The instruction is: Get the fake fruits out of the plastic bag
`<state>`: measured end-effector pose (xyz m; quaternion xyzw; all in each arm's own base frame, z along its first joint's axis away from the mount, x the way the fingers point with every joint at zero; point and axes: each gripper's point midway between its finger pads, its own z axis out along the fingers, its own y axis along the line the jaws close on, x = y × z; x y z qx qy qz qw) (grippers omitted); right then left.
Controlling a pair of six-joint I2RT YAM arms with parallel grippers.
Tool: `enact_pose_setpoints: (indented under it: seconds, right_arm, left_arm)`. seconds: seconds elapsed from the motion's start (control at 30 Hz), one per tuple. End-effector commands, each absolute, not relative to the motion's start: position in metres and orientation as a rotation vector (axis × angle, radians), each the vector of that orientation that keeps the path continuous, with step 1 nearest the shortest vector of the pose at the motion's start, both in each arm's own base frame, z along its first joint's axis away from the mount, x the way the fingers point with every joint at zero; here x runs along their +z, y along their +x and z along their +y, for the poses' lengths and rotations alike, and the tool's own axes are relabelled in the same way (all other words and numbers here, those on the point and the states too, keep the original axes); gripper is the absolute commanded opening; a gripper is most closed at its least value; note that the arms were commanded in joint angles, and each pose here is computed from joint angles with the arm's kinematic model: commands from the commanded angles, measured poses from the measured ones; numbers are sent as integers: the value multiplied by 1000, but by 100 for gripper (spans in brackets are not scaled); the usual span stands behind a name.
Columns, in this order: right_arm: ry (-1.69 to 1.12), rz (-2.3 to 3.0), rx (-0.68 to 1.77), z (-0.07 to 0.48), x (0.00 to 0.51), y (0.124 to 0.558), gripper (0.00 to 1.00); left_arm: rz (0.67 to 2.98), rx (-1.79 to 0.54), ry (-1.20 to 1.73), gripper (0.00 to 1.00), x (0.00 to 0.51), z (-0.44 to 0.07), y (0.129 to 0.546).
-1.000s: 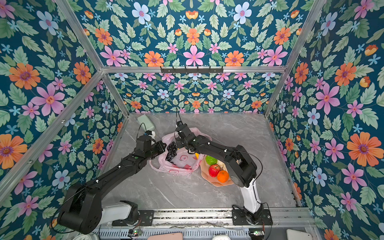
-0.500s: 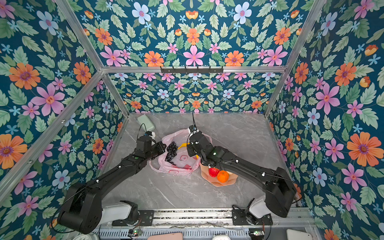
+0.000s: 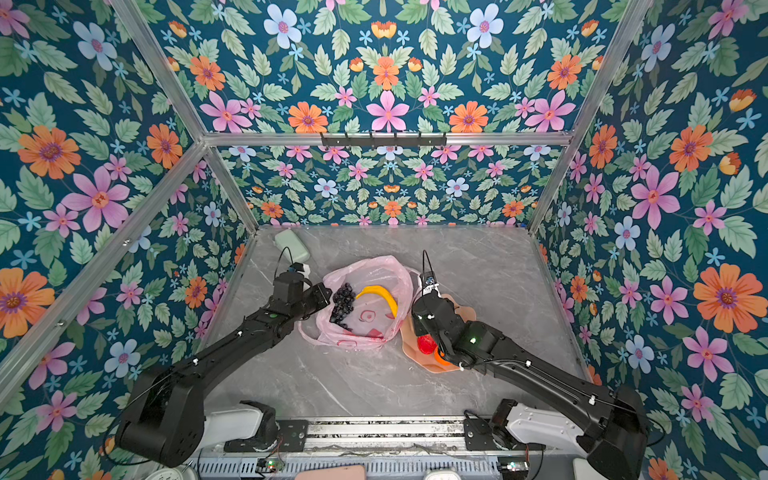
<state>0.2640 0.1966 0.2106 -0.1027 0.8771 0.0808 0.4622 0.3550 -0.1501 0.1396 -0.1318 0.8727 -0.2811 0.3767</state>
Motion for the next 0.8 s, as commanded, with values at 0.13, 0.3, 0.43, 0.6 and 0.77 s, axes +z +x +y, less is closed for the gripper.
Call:
enact_pose_setpoints:
  seconds: [0.13, 0.3, 0.43, 0.6, 0.77]
  right_arm:
    - [-160, 2187, 56, 158, 184, 253, 0]
    - [-111, 2177, 64, 149, 174, 250, 0]
    - [-85, 2170, 65, 147, 163, 250, 0]
    - [-54, 2162, 85, 149, 152, 253, 0]
    - [-33, 2137, 94, 150, 150, 258, 0]
  left_arm:
    - [2237, -717, -343, 0, 139, -151, 359]
    - [2241, -726, -349, 0, 136, -152, 359]
    - [2240, -730, -351, 0, 136, -153, 359]
    - [2240, -732, -350, 0, 138, -153, 359]
    - [2245, -730, -354, 0, 135, -152, 358]
